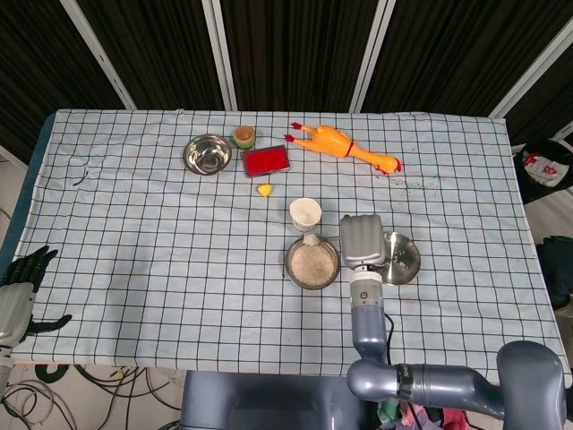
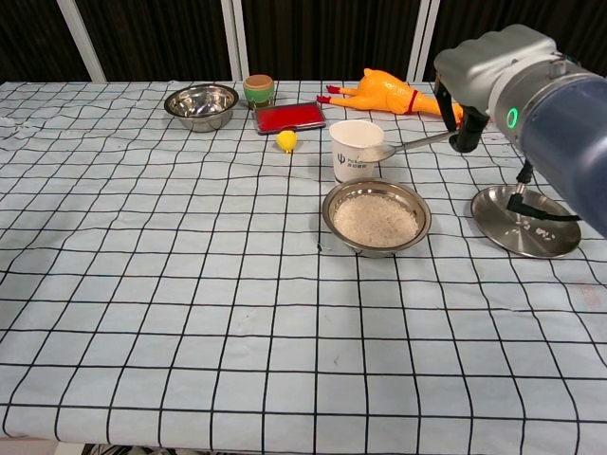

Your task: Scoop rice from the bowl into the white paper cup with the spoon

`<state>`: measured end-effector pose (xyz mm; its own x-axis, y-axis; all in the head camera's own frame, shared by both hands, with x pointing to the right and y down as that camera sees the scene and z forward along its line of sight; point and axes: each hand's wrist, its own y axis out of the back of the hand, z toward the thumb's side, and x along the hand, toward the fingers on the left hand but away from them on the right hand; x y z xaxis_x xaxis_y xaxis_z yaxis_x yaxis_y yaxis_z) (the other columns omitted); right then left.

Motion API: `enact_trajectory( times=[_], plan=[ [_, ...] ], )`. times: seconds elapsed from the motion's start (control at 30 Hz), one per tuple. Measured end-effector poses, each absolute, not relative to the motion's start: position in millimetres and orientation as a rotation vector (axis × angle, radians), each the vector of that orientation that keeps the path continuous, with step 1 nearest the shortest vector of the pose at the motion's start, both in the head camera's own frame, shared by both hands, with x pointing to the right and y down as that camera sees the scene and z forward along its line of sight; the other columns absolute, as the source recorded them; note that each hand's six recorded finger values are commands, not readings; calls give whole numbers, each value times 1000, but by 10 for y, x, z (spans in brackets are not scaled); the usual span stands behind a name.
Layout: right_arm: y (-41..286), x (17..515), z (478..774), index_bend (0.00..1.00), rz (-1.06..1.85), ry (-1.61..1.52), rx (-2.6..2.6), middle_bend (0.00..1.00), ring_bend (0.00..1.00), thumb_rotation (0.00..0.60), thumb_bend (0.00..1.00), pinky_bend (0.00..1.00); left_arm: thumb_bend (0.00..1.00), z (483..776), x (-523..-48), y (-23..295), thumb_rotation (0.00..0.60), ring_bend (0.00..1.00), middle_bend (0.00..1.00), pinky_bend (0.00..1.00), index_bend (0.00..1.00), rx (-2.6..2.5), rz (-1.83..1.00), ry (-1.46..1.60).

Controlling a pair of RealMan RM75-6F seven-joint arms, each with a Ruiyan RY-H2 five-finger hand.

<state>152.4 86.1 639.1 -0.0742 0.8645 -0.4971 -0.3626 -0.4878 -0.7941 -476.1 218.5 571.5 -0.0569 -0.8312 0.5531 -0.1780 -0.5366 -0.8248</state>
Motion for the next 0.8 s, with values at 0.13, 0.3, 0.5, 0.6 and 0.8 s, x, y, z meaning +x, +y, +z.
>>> enact_trajectory(
  times=[0.13,0.3,0.5,0.6,0.8],
  plan=[
    [767,1491,6378,792,1720,-615,-1272,1000,1000,600,537,1000,15,5718,-4765,2181,600,0,0,0,0,-1704,-1643,1079],
    [654,1479,6393,793,1734,-626,-1254,1000,1000,600,537,1000,15,5720,-4770,2179,600,0,0,0,0,-1707,-1651,1081],
    [475,1484,6412,793,1751,-654,-1226,1000,1000,600,538,1000,15,5722,-4764,2181,600,0,0,0,0,-1712,-1658,1076],
    [393,1504,6433,793,1759,-668,-1211,1000,1000,600,539,1000,15,5720,-4761,2179,600,0,0,0,0,-1713,-1658,1080],
    [276,1564,6488,799,1765,-683,-1185,1000,1000,600,539,1000,15,5717,-4755,2178,600,0,0,0,0,-1715,-1656,1083]
  ],
)
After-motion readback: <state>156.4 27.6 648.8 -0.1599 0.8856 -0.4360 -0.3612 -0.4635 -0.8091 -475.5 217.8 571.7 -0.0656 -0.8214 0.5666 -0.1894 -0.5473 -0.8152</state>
